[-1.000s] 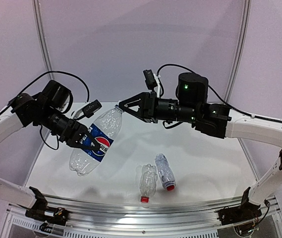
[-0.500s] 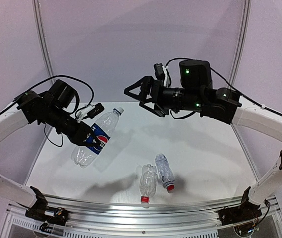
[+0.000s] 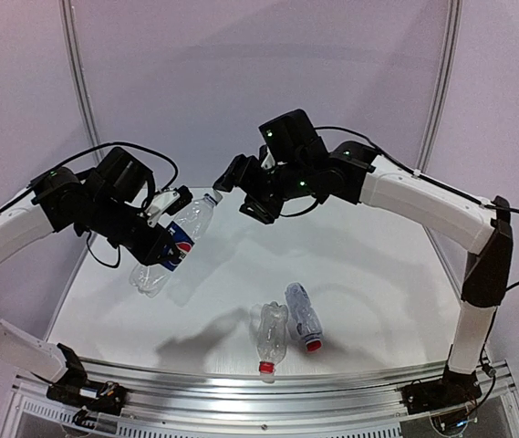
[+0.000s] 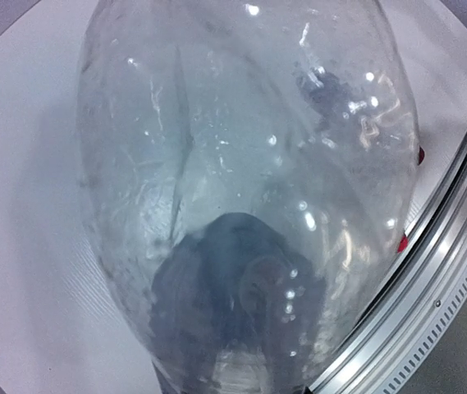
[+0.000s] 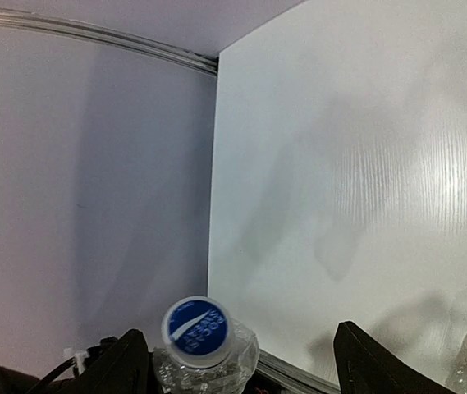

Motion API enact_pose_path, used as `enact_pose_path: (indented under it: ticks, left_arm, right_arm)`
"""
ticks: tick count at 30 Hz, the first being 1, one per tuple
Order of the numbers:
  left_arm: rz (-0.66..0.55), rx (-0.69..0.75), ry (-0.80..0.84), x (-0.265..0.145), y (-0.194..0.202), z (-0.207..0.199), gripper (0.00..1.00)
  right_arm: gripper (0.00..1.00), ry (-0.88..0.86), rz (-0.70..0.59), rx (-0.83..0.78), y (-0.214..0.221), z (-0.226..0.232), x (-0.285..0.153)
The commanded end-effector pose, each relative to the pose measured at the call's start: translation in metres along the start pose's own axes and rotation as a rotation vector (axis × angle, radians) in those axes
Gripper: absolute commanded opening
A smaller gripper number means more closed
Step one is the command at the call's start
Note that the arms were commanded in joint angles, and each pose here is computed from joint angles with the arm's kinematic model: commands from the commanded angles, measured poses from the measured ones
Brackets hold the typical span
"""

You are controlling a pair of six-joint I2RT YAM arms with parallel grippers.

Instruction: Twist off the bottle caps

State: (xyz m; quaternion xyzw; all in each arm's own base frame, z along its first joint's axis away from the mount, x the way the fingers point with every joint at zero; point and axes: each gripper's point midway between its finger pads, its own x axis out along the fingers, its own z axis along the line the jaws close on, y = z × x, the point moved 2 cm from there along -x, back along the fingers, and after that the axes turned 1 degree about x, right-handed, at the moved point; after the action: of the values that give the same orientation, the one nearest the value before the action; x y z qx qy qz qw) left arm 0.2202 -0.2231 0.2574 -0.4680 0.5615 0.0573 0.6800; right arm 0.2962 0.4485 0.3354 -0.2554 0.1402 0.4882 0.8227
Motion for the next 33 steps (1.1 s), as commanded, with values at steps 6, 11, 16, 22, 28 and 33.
enact_pose_path:
  ticks: [6, 11, 16, 22, 28, 33]
  left_arm:
    - [-0.039, 0.008, -0.063, -0.001, -0.013, 0.0, 0.0]
    - [-0.028, 0.016, -0.081, 0.002, -0.01, 0.001, 0.0]
    - [-0.034, 0.028, -0.084, 0.0, -0.01, 0.0, 0.0]
    - [-0.032, 0.048, -0.08, 0.0, -0.01, -0.003, 0.0]
    - [-0.031, 0.061, -0.064, -0.003, -0.009, -0.006, 0.0]
    - [-0.025, 0.087, 0.126, -0.018, -0.004, -0.028, 0.0]
  right_arm:
    - [0.71, 0.0, 0.094, 0.044, 0.023, 0.005, 0.016]
    - [0.67, -0.012, 0.098, 0.04, 0.025, 0.007, 0.022]
    - [0.62, 0.006, 0.073, 0.032, 0.021, 0.004, 0.023]
    - [0.44, 0.01, 0.055, 0.012, 0.018, 0.003, 0.03]
    - [0.0, 0.02, 0.058, -0.014, 0.019, -0.001, 0.027]
    - [0.0, -0.114, 0.074, -0.119, 0.021, 0.014, 0.009]
